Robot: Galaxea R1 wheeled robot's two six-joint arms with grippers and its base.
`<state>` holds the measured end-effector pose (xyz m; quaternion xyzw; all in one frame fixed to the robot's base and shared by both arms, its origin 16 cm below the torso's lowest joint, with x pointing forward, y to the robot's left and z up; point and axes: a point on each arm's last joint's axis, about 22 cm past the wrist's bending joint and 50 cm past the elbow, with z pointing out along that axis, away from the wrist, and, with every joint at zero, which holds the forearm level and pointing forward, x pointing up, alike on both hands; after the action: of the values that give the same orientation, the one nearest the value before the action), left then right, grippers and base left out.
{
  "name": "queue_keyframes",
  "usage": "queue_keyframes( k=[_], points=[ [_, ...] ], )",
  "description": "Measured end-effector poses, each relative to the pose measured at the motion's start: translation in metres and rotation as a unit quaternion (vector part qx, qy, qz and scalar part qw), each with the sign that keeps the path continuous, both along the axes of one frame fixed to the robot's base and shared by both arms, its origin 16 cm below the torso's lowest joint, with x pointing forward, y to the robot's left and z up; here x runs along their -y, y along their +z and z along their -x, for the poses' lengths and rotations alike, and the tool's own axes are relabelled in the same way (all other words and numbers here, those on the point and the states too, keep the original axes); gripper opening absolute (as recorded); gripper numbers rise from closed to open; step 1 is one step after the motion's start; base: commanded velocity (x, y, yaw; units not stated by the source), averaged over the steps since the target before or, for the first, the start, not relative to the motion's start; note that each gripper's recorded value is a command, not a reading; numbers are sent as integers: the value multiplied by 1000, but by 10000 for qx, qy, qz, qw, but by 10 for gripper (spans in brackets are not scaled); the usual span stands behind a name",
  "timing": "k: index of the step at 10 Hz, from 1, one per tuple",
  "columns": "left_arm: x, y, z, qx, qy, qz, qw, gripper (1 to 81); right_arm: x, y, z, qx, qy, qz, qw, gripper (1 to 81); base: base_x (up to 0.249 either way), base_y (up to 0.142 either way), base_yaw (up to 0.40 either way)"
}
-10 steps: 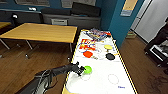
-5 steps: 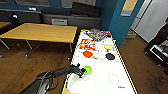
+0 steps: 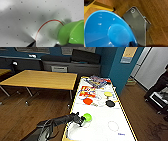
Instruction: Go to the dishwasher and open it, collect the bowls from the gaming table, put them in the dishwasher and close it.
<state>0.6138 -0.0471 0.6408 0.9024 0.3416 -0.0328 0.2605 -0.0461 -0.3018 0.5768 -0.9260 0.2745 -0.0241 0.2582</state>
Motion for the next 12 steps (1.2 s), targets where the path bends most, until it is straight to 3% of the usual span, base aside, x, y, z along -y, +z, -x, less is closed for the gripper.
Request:
queue_keyframes(
  k=[1,2,5,9,10,11,12],
  points=[
    [0,0,0,25,-27,-15,10000,811,-5,-1,-1,3,-7,-31,10000,10,0,0,0],
    [2,0,2,38,-83,-19,10000,10,-4,-1,0,3,-7,-29,10000,10,0,0,0],
    [13,3,21,54,-397,95,9991,10,-1,-1,-2,6,-7,-1,10000,10,0,0,0],
    [11,12,56,116,-1022,18,9947,10,-1,-2,-5,33,-10,0,10000,10,0,0,0],
    [8,20,58,218,-1175,37,9928,10,0,-2,-5,27,-4,4,10000,10,0,0,0],
    [12,33,60,376,-1382,114,9896,10,1,-1,-4,26,-3,15,10000,10,0,0,0],
    [22,55,66,625,-1720,272,9827,10,1,-2,-3,16,2,19,10000,10,0,0,0]
  ],
)
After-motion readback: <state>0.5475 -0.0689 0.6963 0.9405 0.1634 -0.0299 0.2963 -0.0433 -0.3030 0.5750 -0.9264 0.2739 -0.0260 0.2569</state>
